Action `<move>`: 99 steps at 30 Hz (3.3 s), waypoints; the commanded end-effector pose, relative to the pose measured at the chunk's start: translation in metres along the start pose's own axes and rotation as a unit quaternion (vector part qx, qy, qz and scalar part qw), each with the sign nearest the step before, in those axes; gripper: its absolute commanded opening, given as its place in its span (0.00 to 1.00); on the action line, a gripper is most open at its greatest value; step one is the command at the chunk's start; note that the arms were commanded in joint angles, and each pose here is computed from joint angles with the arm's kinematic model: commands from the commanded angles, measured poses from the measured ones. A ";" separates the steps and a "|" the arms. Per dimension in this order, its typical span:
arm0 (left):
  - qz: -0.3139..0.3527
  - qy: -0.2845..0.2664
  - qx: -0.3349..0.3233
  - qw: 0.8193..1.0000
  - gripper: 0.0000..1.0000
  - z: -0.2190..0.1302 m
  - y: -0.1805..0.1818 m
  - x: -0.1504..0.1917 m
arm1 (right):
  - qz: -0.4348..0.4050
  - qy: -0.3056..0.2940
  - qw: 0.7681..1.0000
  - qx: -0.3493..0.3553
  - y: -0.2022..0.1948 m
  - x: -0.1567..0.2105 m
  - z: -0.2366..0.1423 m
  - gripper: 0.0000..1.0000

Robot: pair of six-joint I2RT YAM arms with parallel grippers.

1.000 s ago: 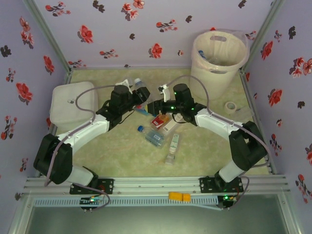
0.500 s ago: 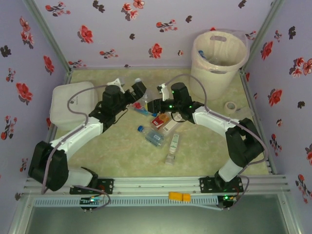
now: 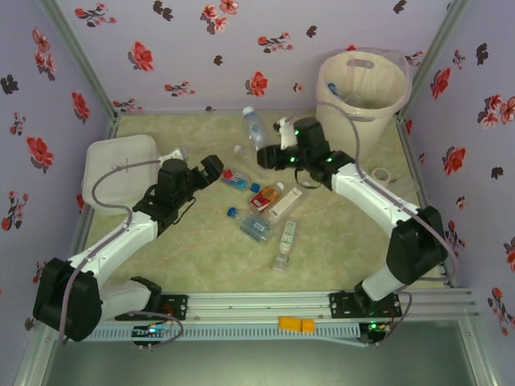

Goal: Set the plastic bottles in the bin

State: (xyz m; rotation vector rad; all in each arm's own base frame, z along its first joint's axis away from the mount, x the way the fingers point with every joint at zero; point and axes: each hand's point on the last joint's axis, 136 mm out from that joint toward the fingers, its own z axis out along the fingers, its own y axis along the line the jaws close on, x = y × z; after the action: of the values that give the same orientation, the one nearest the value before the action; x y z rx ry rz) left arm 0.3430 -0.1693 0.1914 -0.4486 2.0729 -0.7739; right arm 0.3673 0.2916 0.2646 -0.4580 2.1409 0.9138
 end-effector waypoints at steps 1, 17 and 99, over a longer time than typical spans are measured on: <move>0.022 0.037 -0.032 0.999 1.00 -0.009 0.026 0.029 | -0.034 -0.041 0.997 0.057 -0.011 -0.043 -0.043 0.43; 0.040 0.087 0.005 0.995 1.00 0.011 -0.003 0.082 | 0.013 -0.195 0.919 0.341 -0.150 -0.154 -0.170 0.45; 0.015 -0.033 -0.079 0.996 1.00 -0.042 0.061 0.069 | 0.224 0.114 0.916 0.313 -0.068 0.297 -0.034 0.65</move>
State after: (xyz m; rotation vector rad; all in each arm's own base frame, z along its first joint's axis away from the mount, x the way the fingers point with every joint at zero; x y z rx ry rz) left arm 0.2647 -0.1506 0.1186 -0.5290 2.1039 -0.6014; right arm 0.1949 0.2177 0.0301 0.2525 2.6572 0.3896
